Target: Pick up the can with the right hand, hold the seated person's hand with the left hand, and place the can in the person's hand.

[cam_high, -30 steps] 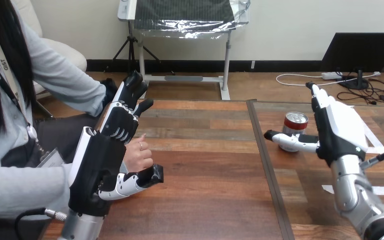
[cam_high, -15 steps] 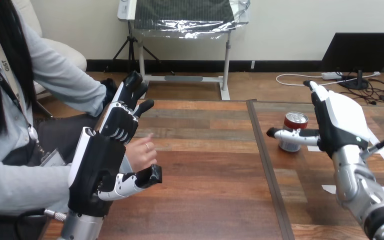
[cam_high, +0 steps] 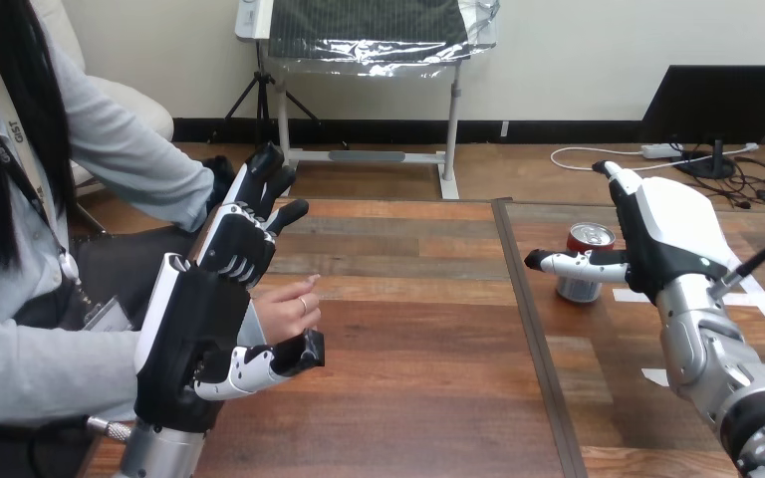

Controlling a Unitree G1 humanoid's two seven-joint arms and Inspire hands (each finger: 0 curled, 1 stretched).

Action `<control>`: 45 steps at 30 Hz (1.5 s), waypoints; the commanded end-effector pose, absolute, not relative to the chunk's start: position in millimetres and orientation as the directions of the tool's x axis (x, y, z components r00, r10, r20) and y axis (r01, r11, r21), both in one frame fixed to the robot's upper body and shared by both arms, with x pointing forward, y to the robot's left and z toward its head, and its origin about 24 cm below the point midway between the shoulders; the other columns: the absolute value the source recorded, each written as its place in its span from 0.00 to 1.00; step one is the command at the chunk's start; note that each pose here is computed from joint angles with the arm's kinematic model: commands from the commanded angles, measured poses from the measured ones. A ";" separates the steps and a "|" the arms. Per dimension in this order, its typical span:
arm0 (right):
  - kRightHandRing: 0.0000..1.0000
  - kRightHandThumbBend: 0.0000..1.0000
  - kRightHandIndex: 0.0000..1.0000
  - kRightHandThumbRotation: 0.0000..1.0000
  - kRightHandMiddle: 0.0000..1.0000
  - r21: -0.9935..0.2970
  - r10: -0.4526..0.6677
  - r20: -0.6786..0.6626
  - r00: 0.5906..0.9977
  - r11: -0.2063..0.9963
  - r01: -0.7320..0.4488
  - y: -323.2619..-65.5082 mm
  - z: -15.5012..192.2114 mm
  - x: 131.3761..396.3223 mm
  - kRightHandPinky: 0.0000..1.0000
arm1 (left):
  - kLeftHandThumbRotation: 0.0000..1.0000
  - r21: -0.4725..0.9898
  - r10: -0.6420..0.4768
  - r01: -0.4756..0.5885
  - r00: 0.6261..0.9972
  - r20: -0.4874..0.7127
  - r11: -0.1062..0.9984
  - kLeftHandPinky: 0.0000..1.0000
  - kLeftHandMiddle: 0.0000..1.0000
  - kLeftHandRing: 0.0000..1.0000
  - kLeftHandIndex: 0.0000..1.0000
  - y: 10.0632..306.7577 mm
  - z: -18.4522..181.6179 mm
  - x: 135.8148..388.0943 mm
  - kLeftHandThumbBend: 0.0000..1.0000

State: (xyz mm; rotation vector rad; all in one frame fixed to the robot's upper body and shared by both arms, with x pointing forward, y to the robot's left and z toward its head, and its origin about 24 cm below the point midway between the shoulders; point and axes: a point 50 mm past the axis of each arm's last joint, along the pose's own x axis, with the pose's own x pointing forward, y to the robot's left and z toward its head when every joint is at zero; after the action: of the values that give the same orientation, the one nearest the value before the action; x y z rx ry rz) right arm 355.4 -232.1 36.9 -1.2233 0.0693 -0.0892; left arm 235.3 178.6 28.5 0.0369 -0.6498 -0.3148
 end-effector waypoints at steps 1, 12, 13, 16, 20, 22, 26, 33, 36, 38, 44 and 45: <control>0.94 1.00 0.94 0.62 0.93 -0.951 -0.096 0.074 0.993 0.294 0.099 -233.9 72.1 374.5 0.89 | 0.52 0.148 -0.303 0.276 0.694 0.653 0.950 0.90 1.00 0.98 0.97 178.9 46.2 244.7 1.00; 0.95 1.00 0.94 0.65 0.93 -0.966 -0.095 0.032 0.995 0.251 0.055 -233.9 70.5 375.6 0.90 | 0.50 0.145 -0.301 0.277 0.687 0.661 0.950 0.91 1.00 0.98 0.96 179.7 47.4 244.2 1.00; 0.95 1.00 0.94 0.65 0.93 -0.968 -0.097 0.022 0.995 0.246 0.045 -234.0 70.2 375.8 0.90 | 0.50 0.142 -0.300 0.278 0.688 0.660 0.950 0.91 1.00 0.98 0.96 179.7 47.3 244.0 1.00; 0.96 1.00 0.95 0.66 0.94 -0.971 -0.101 0.003 0.995 0.238 0.028 -234.3 69.3 376.0 0.91 | 0.50 0.139 -0.300 0.279 0.690 0.659 0.950 0.91 1.00 0.98 0.96 179.9 47.2 243.8 1.00; 0.95 1.00 0.94 0.65 0.94 -0.974 -0.103 -0.012 0.995 0.226 0.012 -234.9 68.0 375.8 0.91 | 0.51 0.145 -0.300 0.275 0.687 0.661 0.950 0.91 1.00 0.98 0.96 180.2 47.8 243.4 1.00; 0.95 1.00 0.94 0.64 0.94 -0.976 -0.105 -0.025 0.994 0.219 -0.001 -235.4 67.1 375.6 0.91 | 0.51 0.149 -0.301 0.273 0.684 0.664 0.950 0.91 1.00 0.98 0.96 180.3 48.2 243.3 1.00; 0.96 1.00 0.95 0.65 0.94 -0.979 -0.104 -0.043 0.994 0.201 -0.021 -235.9 65.9 375.4 0.92 | 0.52 0.157 -0.300 0.265 0.686 0.663 0.951 0.91 1.00 0.98 0.96 181.0 48.3 242.6 1.00; 0.96 1.00 0.95 0.65 0.94 -0.983 -0.108 -0.075 0.991 0.174 -0.056 -238.1 62.9 374.2 0.92 | 0.52 0.175 -0.305 0.254 0.681 0.665 0.951 0.91 1.00 0.98 0.96 181.8 49.4 241.4 1.00; 0.96 1.00 0.95 0.66 0.95 -0.982 -0.112 -0.102 0.988 0.171 -0.082 -239.6 61.1 373.4 0.93 | 0.52 0.168 -0.302 0.258 0.681 0.667 0.951 0.90 1.00 0.98 0.96 181.9 49.2 241.0 1.00; 0.96 1.00 0.95 0.67 0.94 -0.982 -0.118 -0.113 0.987 0.168 -0.092 -242.0 58.4 371.5 0.93 | 0.53 0.171 -0.306 0.261 0.680 0.667 0.950 0.90 1.00 0.98 0.96 182.1 49.5 240.8 1.00; 0.95 1.00 0.95 0.69 0.94 -0.979 -0.118 -0.134 0.984 0.166 -0.114 -243.0 56.2 370.4 0.92 | 0.53 0.171 -0.301 0.254 0.678 0.671 0.952 0.90 1.00 0.98 0.96 182.2 49.7 239.4 1.00; 0.95 1.00 0.95 0.69 0.94 -0.979 -0.119 -0.136 0.984 0.168 -0.116 -243.2 55.8 370.2 0.92 | 0.53 0.171 -0.301 0.254 0.678 0.671 0.952 0.90 1.00 0.98 0.96 182.3 49.7 239.3 1.00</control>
State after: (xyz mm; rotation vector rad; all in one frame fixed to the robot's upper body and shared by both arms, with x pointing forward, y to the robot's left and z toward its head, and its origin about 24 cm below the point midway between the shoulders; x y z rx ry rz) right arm 353.2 -237.8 23.7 -1.3719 0.2695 0.0513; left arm 233.1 181.1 31.8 0.0403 -0.6691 -0.3217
